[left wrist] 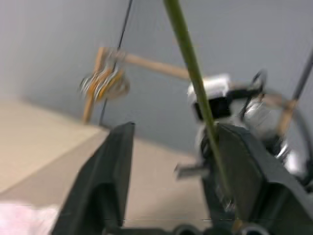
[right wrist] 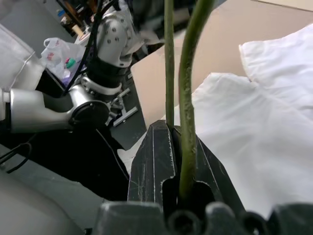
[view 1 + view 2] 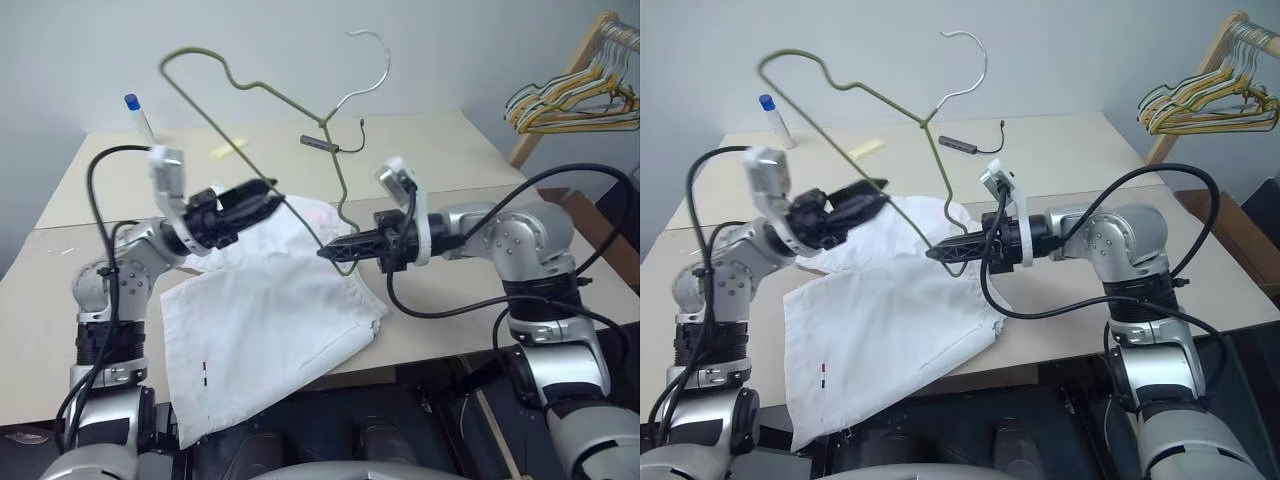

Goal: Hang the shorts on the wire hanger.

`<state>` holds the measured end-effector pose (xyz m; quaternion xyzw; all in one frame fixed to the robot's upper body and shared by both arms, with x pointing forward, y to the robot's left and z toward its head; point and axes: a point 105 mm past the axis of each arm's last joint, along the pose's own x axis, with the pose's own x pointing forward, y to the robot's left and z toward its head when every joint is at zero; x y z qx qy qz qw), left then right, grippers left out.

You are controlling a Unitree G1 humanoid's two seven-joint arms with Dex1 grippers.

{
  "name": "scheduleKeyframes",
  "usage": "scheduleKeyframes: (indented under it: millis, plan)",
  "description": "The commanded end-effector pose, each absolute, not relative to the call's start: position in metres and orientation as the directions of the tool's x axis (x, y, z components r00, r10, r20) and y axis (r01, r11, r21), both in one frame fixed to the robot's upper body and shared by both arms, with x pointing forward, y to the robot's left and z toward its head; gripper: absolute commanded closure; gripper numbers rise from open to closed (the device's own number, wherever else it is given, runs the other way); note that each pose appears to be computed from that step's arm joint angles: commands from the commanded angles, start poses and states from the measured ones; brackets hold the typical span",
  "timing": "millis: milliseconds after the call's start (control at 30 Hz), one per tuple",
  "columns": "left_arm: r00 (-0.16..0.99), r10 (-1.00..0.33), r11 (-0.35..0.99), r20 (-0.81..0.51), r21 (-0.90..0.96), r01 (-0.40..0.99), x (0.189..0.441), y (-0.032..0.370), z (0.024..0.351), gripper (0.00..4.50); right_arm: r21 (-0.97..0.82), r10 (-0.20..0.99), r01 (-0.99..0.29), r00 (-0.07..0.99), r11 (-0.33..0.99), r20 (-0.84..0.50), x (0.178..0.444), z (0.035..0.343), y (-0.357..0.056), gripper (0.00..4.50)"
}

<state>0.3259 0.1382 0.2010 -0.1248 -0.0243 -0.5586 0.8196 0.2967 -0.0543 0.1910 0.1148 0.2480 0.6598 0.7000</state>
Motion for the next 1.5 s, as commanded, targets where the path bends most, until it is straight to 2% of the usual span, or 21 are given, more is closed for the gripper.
scheduleKeyframes:
  millis: [33,67,100,133,200,267,367,467,567,700,867,1300,1500]
  plan:
    - [0.444,-0.89,0.454,-0.1,-0.117,0.883,0.333,0.145,0.145,0.37,0.46,0.976,-0.87,0.097,0.179,-0.197,0.302,0.198,-0.079,4.5]
    - [0.477,-0.858,0.494,-0.192,-0.053,0.868,0.336,0.147,0.131,0.07,0.478,0.966,-0.849,0.13,0.225,-0.224,0.303,0.191,-0.089,4.5]
    - [0.497,-0.832,0.514,-0.247,-0.005,0.858,0.338,0.15,0.122,0.03,0.489,0.959,-0.834,0.151,0.255,-0.242,0.304,0.186,-0.096,4.5]
    - [0.518,-0.802,0.527,-0.297,0.054,0.848,0.339,0.153,0.115,0.03,0.503,0.933,-0.796,0.213,0.337,-0.289,0.308,0.175,-0.109,4.5]
    - [0.523,-0.793,0.525,-0.314,0.086,0.847,0.337,0.155,0.112,0.03,0.477,0.865,-0.734,0.314,0.483,-0.392,0.311,0.155,-0.133,4.5]
    - [0.497,-0.819,0.503,-0.285,0.06,0.862,0.33,0.156,0.114,0.03,0.528,0.824,-0.66,0.268,0.535,-0.499,0.301,0.134,-0.15,4.5]
    - [0.489,-0.819,0.491,-0.301,0.076,0.868,0.323,0.161,0.11,0.03,0.685,0.852,-0.512,0.238,0.518,-0.466,0.29,0.124,-0.177,4.5]
    - [0.486,-0.815,0.483,-0.317,0.094,0.871,0.32,0.162,0.108,0.03,0.769,0.859,-0.385,0.181,0.51,-0.48,0.278,0.113,-0.194,4.5]
    - [0.478,-0.817,0.465,-0.322,0.122,0.877,0.317,0.161,0.111,0.03,0.803,0.849,-0.277,0.164,0.528,-0.502,0.273,0.103,-0.211,4.5]
    - [0.469,-0.818,0.443,-0.332,0.156,0.883,0.314,0.159,0.114,0.03,0.792,0.823,-0.222,0.142,0.568,-0.55,0.268,0.085,-0.232,4.5]
    - [0.477,-0.814,0.451,-0.331,0.157,0.879,0.313,0.161,0.113,0.03,0.79,0.819,-0.213,0.135,0.574,-0.558,0.272,0.073,-0.237,4.5]
    - [0.494,-0.806,0.471,-0.326,0.153,0.869,0.312,0.164,0.112,0.03,0.82,0.872,-0.305,0.086,0.484,-0.482,0.278,0.08,-0.22,4.5]
    - [0.498,-0.805,0.474,-0.323,0.154,0.867,0.312,0.162,0.111,0.03,0.821,0.884,-0.377,-0.015,0.428,-0.468,0.268,0.086,-0.214,4.5]
